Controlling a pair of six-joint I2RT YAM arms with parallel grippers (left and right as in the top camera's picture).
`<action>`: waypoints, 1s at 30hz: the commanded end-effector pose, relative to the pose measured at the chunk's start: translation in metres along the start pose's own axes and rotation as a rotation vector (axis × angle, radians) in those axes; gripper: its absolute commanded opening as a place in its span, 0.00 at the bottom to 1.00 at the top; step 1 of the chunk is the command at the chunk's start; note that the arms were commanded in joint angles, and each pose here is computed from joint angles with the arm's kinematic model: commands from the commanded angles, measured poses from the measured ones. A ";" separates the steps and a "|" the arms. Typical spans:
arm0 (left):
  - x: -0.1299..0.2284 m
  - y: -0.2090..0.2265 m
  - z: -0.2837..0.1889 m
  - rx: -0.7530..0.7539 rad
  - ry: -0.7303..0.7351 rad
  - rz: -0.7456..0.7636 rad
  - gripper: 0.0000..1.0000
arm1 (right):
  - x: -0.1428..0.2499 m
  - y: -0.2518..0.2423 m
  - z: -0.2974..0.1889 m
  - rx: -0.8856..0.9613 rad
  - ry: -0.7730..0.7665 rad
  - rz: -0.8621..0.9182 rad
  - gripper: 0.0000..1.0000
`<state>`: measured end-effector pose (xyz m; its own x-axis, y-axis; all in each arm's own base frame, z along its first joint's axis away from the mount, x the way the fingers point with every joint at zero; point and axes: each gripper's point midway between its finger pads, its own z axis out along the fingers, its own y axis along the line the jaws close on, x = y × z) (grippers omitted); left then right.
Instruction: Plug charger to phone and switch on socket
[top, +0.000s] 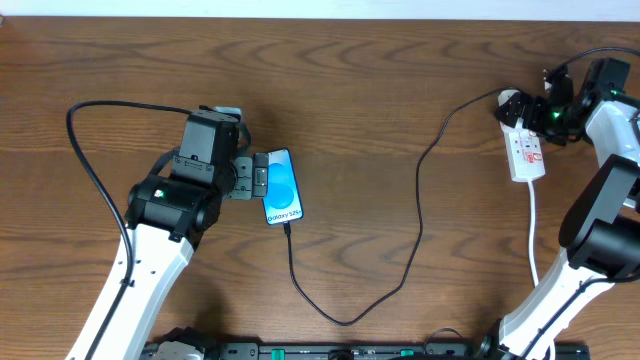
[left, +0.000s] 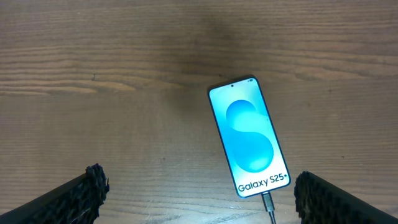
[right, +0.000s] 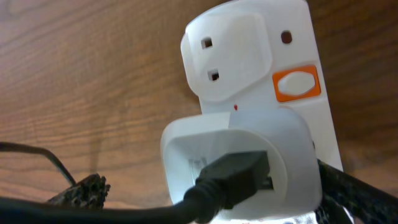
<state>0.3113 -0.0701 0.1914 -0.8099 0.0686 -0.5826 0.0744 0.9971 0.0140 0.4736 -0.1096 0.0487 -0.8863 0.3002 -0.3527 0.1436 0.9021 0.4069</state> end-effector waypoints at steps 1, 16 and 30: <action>0.000 0.002 0.000 -0.012 0.001 0.011 0.98 | -0.001 0.009 0.000 -0.029 0.021 0.017 0.99; 0.000 0.002 0.000 -0.012 0.001 0.011 0.98 | -0.002 0.008 -0.002 -0.015 0.027 0.010 0.99; 0.000 0.002 0.000 -0.012 0.001 0.011 0.98 | 0.002 0.022 -0.002 -0.095 0.040 0.019 0.99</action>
<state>0.3113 -0.0701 0.1914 -0.8099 0.0686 -0.5826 0.0744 0.9971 0.0140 0.4684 -0.1089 0.0513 -0.8983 0.3057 -0.3156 0.1620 0.8982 0.4087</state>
